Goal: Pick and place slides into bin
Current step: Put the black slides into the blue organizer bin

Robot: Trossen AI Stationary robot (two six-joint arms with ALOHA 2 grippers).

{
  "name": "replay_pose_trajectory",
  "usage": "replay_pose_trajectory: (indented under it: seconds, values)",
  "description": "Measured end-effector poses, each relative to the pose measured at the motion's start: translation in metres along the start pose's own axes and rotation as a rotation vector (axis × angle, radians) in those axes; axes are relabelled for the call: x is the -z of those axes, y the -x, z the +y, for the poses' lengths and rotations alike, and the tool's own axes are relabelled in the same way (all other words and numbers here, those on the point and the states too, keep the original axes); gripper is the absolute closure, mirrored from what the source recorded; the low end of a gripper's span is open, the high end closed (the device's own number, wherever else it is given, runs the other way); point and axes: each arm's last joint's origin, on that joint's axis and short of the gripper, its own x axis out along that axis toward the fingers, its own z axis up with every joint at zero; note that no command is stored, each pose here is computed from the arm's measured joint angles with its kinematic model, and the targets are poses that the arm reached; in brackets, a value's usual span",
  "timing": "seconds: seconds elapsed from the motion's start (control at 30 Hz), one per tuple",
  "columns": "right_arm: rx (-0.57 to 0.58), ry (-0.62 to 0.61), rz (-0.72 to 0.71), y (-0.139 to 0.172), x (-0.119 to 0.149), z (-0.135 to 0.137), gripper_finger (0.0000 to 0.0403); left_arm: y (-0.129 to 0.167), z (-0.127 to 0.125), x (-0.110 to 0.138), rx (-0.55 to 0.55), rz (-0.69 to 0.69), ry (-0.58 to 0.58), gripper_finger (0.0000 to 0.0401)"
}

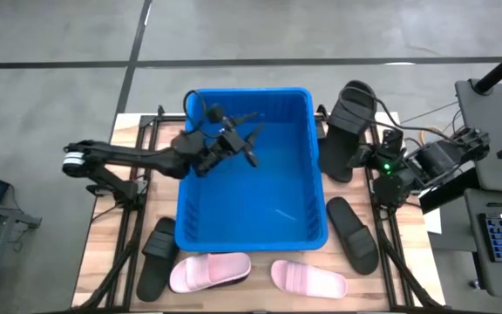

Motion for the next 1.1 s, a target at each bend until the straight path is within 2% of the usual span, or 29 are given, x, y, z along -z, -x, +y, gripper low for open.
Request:
replay_pose_trajectory:
  seconds: [0.1,0.3,0.43,0.7,0.9,1.1]
  values:
    - [-0.003,0.026,0.006,-0.003,0.004,0.005,0.0328,-0.011,-0.007,-0.003,-0.005,-0.005,-0.042,0.0276]
    - [0.026,0.03,-0.025,-0.01,0.007,0.01,0.0328,-0.03,-0.037,0.006,0.051,0.001,-0.359,0.0276]
    - [0.009,0.027,-0.034,-0.013,0.009,0.018,0.0328,-0.04,-0.052,0.012,0.068,0.005,-0.483,0.0276]
    - [0.004,0.093,0.003,-0.023,0.01,0.029,0.0328,-0.056,-0.067,0.01,0.048,-0.064,-0.468,0.0276]
    - [0.027,0.092,-0.023,-0.031,0.007,0.031,0.0328,-0.059,-0.071,0.007,0.09,-0.122,-0.47,0.0276]
    - [-0.063,0.101,-0.042,-0.036,0.007,0.051,0.0328,-0.06,-0.073,0.009,0.099,-0.127,-0.473,0.0276]
